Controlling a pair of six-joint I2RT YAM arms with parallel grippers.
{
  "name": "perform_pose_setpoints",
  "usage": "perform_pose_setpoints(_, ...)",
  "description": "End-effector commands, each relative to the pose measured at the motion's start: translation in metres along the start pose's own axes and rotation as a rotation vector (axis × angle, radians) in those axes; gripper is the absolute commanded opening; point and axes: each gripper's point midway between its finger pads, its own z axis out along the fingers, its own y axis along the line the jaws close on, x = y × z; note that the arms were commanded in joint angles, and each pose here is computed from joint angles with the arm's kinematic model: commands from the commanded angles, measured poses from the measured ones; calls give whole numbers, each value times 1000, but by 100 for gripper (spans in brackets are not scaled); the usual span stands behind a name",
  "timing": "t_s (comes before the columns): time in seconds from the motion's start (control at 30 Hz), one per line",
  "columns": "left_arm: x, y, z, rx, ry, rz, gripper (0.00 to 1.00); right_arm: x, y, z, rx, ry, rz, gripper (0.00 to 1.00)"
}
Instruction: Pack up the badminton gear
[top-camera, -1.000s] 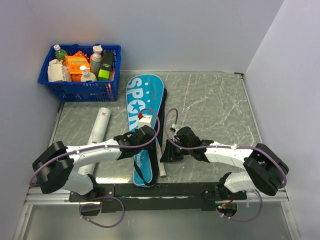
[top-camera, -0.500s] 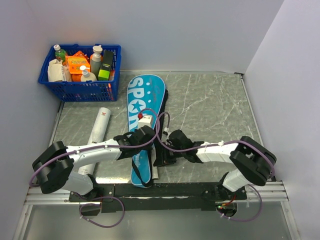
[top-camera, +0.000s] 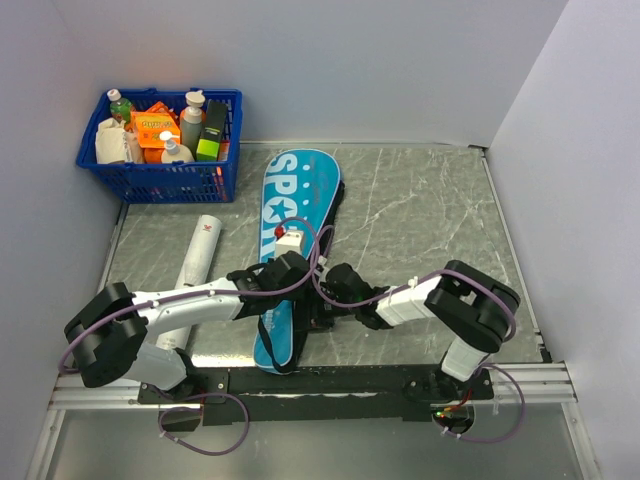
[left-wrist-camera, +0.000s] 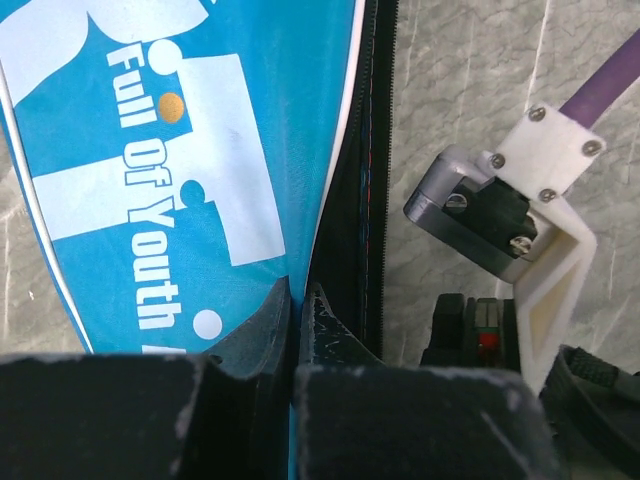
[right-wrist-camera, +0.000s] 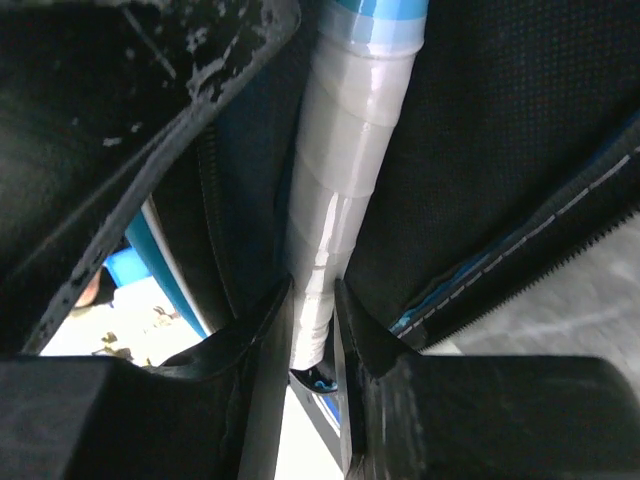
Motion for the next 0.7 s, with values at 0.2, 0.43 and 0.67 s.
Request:
perform_pose_setpoints(0.2,-32,-16,-11,49,-104,-51,1,-34,38,11,-111,-205,8,37)
perform_pose_setpoints(0.43,-36,1,-20,-6,-138,-46,7,-31,-2,-29,81,-281,12,51)
perform_pose_setpoints(0.67,-21,16,-22,-15,-134,-23,9,-61,-54,-116,503,-502,-43,69)
